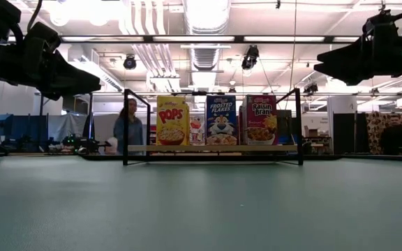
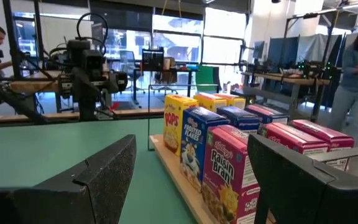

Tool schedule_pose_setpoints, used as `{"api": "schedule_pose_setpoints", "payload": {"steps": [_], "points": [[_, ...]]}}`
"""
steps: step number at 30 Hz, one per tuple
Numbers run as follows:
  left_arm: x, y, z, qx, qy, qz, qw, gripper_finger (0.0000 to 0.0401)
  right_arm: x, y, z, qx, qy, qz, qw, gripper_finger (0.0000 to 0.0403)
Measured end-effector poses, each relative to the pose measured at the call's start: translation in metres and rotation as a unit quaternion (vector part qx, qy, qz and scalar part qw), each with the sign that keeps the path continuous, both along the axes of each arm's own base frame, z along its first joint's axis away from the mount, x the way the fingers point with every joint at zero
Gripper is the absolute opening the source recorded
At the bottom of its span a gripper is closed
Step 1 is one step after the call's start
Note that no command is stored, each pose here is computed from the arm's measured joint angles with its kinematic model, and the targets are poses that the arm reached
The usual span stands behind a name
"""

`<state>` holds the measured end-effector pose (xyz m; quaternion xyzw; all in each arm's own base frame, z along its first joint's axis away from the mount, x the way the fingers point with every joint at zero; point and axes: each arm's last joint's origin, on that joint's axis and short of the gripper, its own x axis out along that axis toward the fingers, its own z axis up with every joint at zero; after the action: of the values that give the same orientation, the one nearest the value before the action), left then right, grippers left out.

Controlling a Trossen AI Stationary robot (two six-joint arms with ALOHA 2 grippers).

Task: Stack cereal on shelf
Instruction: Return to Home Position

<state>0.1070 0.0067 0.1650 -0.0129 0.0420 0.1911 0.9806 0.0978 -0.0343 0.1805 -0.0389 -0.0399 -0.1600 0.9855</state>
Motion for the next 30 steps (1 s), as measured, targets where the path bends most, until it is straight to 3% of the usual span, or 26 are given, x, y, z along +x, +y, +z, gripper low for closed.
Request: {"api": "schedule_pose_setpoints", "payload": {"steps": [30], "points": [[0.0000,0.0000,0.0000,0.000,0.000,0.000,1.000,0.0218,-0.0001,-0.0017,-0.0006,0.004,0.002,-0.027,1.000,0.0297]]}}
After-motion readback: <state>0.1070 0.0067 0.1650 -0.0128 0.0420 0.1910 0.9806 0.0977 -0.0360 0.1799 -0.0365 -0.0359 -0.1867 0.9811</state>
